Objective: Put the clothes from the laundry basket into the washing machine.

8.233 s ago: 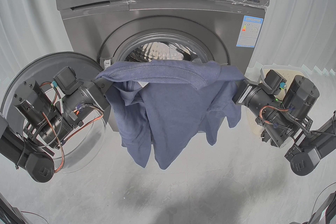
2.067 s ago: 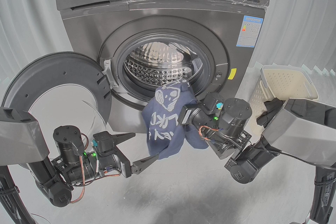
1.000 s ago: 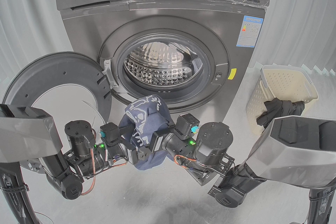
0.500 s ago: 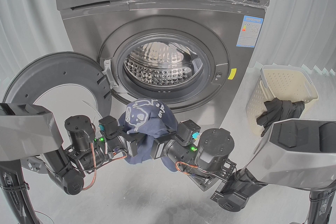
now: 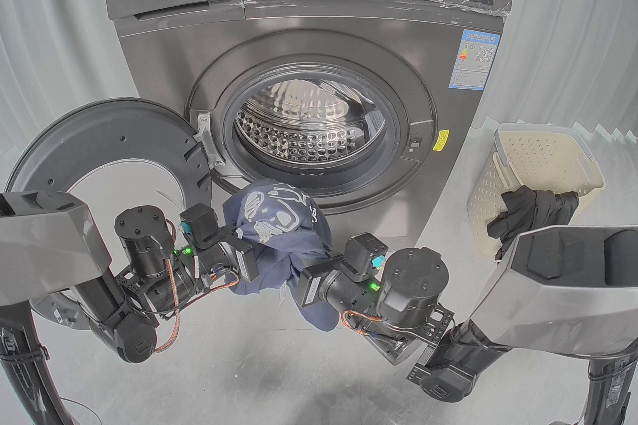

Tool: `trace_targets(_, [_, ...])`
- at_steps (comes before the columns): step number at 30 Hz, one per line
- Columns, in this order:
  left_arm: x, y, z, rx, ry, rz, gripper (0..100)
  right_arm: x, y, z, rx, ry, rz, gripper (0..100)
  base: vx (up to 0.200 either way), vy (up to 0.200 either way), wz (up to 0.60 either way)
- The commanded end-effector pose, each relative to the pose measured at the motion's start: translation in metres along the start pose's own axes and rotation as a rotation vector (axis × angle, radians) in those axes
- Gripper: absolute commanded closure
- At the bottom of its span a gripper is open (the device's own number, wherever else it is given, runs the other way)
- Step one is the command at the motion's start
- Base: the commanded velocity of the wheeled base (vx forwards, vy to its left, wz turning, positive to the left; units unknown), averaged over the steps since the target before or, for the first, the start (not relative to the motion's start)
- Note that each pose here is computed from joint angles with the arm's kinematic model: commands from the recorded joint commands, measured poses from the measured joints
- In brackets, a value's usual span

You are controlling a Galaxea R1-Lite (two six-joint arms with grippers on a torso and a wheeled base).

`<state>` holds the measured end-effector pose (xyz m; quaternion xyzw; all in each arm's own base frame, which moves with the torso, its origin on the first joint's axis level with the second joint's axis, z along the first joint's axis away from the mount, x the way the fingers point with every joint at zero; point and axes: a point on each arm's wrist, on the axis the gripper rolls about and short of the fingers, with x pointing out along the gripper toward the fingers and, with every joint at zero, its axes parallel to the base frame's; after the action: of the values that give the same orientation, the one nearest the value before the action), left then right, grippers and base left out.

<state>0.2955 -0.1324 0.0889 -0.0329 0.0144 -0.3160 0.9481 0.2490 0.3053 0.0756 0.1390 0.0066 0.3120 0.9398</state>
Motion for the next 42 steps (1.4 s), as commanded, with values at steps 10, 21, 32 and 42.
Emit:
trace_targets(10, [-0.003,-0.003,0.017,-0.016,-0.057,-0.009,100,-0.03,-0.004,-0.008,-0.045,0.116,0.008,0,0.0,0.0,0.0])
trace_targets(21, [-0.012,-0.012,0.038,-0.042,-0.116,-0.033,100,-0.057,-0.03,0.016,-0.072,0.139,-0.018,0,0.0,0.0,0.0])
trace_targets(32, [-0.027,-0.019,0.046,-0.096,-0.124,-0.054,100,-0.062,-0.052,0.057,-0.04,-0.004,-0.068,0,0.0,0.0,0.0])
trace_targets(42, [-0.036,-0.031,0.044,-0.102,-0.105,-0.081,100,-0.08,-0.064,0.057,-0.046,0.037,-0.114,0,0.0,0.0,0.0])
